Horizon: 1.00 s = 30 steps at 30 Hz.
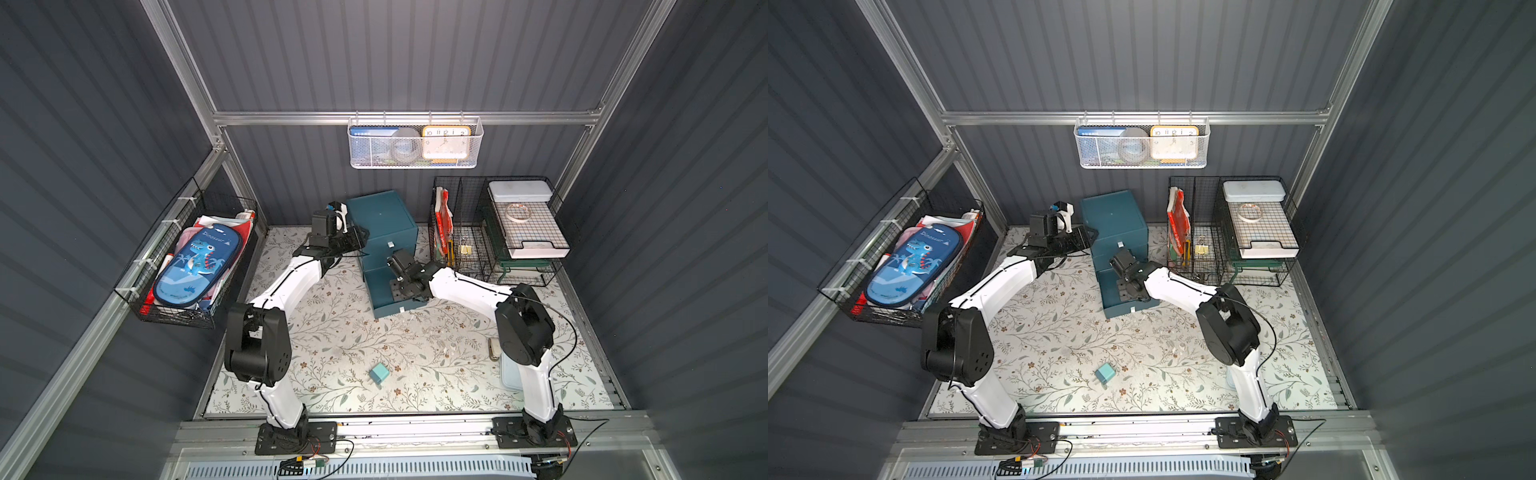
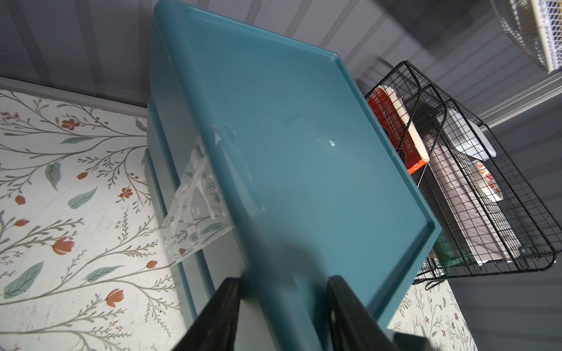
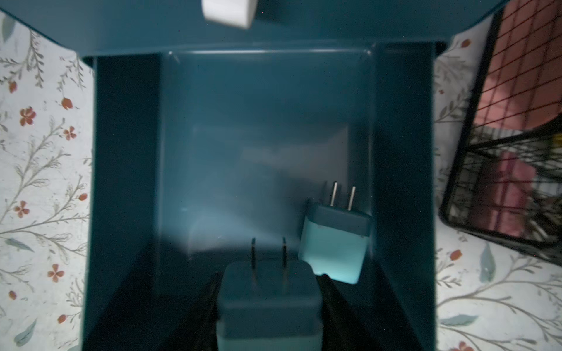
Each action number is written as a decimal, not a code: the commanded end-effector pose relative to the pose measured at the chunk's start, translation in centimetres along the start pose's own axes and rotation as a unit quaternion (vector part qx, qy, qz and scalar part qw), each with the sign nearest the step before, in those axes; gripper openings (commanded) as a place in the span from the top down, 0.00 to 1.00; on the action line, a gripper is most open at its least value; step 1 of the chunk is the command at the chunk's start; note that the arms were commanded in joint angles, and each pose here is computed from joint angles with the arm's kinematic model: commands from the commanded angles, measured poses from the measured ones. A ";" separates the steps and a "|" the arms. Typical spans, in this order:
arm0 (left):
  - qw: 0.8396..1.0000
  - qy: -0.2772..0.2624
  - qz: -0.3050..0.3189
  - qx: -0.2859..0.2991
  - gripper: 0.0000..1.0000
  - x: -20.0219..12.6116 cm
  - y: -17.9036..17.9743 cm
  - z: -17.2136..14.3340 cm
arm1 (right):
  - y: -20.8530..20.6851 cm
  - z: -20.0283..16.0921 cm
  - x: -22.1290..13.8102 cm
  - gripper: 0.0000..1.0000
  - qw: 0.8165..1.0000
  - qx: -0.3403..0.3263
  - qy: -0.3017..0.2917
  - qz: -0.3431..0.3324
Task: Place the plugs into the drawer by color
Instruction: Place the plug in the drawer.
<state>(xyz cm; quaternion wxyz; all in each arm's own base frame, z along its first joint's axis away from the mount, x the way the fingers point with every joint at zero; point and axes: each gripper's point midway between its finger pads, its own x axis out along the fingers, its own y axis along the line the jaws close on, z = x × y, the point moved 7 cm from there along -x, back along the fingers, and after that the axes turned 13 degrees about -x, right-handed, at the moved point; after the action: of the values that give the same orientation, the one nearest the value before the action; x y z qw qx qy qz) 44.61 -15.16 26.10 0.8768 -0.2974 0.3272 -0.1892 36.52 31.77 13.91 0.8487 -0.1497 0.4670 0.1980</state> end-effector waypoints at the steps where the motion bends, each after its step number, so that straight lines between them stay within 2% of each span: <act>1: 0.988 0.144 0.043 -0.027 0.50 2.0 2.8 -6.7 | 0.5 0.7 0.4 0.62 1.000 -0.008 -0.013 -0.002; 10: 0.989 0.140 0.044 -0.024 0.50 1.7 2.6 -6.5 | 1.0 -0.4 2.7 0.60 1.000 -0.011 0.012 -0.003; 16: 0.989 0.138 0.045 -0.022 0.50 1.7 2.6 -6.4 | 1.1 -0.8 3.7 0.55 0.999 -0.018 0.026 -0.006; 22: 0.989 0.140 0.046 -0.023 0.50 1.8 2.7 -6.5 | 0.8 0.1 2.9 0.43 0.999 -0.028 0.016 -0.017; 26: 0.989 0.137 0.049 -0.021 0.50 1.8 2.7 -6.4 | 0.7 1.1 1.7 0.39 0.999 -0.033 -0.002 -0.018; 30: 0.989 0.136 0.052 -0.021 0.50 1.8 2.8 -6.4 | 0.6 2.6 -1.5 0.38 0.999 -0.038 -0.021 -0.006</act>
<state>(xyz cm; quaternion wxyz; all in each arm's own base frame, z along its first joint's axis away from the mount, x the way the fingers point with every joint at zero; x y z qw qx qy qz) 44.61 -15.14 26.09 0.8769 -0.2973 0.3272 -0.1886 37.66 33.22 12.22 0.8421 -0.1814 0.4649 0.2046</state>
